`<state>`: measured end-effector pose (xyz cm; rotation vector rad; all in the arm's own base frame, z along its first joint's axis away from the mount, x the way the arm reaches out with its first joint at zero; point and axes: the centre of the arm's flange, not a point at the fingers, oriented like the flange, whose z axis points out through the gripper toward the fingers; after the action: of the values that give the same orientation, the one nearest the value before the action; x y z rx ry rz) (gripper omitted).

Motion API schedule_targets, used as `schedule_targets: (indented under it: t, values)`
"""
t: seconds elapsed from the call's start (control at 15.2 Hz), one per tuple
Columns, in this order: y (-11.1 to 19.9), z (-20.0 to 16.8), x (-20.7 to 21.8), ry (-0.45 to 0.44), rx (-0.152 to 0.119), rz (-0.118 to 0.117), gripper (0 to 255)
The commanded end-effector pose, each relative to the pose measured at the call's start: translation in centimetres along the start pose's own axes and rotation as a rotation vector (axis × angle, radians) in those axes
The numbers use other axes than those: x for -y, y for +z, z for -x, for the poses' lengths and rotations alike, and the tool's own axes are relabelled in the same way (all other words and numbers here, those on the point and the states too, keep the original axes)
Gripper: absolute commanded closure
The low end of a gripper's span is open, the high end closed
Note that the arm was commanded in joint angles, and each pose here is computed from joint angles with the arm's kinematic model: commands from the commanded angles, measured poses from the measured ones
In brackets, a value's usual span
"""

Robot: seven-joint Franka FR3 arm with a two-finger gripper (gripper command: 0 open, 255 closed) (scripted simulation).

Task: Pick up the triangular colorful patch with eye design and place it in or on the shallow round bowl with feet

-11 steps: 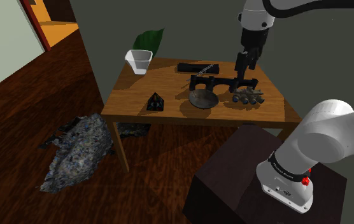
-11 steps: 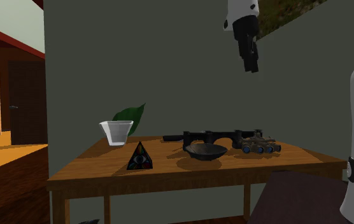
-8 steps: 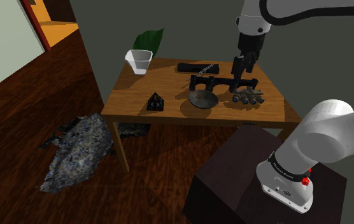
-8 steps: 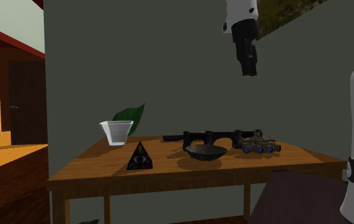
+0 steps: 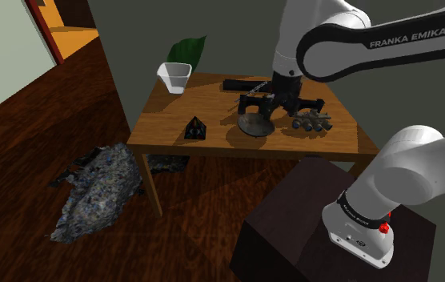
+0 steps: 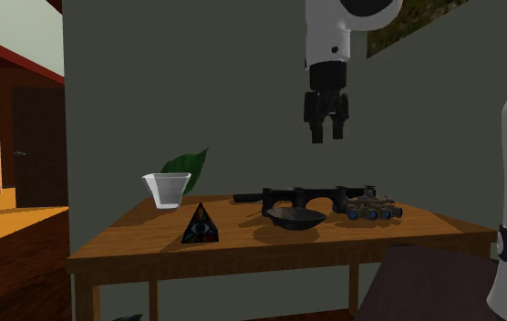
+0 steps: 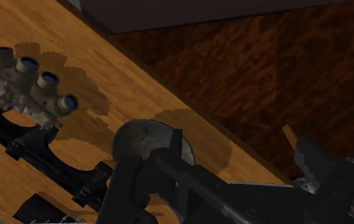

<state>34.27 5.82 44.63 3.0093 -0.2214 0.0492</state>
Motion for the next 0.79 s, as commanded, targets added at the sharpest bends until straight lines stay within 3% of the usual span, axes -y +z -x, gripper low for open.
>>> schedule_targets:
  t: [0.0,0.73]
  values:
    - [1.7,-0.9,1.6,0.046,-0.04,-0.002,0]
    - [10.4,-7.3,9.3,0.279,-0.241,0.0,0]
